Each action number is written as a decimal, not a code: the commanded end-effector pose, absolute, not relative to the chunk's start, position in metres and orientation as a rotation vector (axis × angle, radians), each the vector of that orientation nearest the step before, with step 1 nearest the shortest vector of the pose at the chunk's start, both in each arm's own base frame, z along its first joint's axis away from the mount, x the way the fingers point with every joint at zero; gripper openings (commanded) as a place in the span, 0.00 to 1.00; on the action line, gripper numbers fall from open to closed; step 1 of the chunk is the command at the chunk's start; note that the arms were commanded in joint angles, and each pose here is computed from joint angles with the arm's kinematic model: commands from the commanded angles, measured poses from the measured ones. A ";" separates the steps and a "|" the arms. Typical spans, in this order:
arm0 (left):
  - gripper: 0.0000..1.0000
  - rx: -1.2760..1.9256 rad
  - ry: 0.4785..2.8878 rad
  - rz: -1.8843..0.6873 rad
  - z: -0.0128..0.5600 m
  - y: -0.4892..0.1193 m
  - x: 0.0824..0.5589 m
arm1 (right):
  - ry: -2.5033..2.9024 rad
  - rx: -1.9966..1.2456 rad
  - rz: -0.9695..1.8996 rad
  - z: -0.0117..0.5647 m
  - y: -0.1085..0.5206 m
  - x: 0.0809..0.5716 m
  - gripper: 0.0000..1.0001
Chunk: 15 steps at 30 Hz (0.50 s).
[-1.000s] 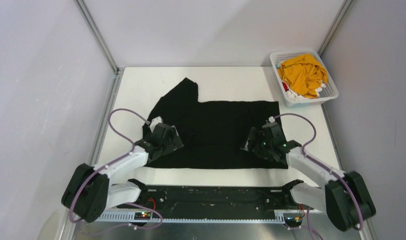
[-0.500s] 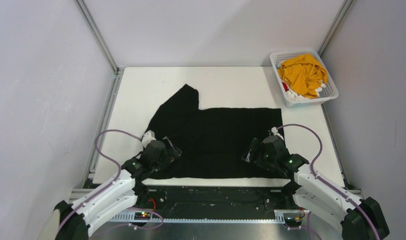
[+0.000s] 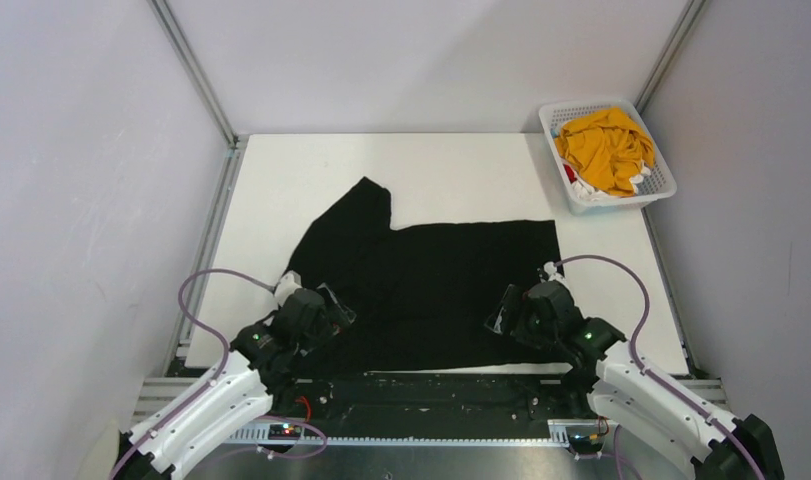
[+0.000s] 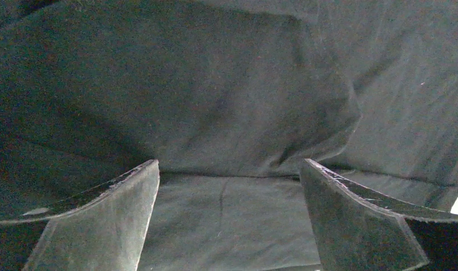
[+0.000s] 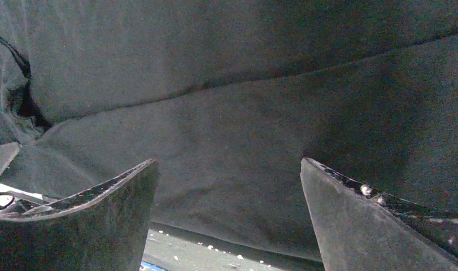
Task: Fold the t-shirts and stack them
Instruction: Grab the side of the flattened tshirt furthest away from the robot with both arms
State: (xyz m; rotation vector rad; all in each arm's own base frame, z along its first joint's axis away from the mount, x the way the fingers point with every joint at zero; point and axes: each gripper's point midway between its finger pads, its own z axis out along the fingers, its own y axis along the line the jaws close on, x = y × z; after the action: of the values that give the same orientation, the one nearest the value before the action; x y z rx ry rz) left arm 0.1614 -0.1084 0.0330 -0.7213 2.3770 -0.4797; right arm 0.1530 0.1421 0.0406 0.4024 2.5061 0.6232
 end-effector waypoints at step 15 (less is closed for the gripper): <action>1.00 -0.465 2.151 -0.158 0.200 -0.103 0.285 | 2.025 0.358 0.572 0.171 0.117 0.229 0.99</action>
State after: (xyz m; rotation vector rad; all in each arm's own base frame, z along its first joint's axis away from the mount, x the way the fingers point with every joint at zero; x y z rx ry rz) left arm 0.2278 -0.1031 0.1752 -0.5412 2.1855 -0.3048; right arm 0.2095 0.1325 0.1468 0.3573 2.1248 0.6453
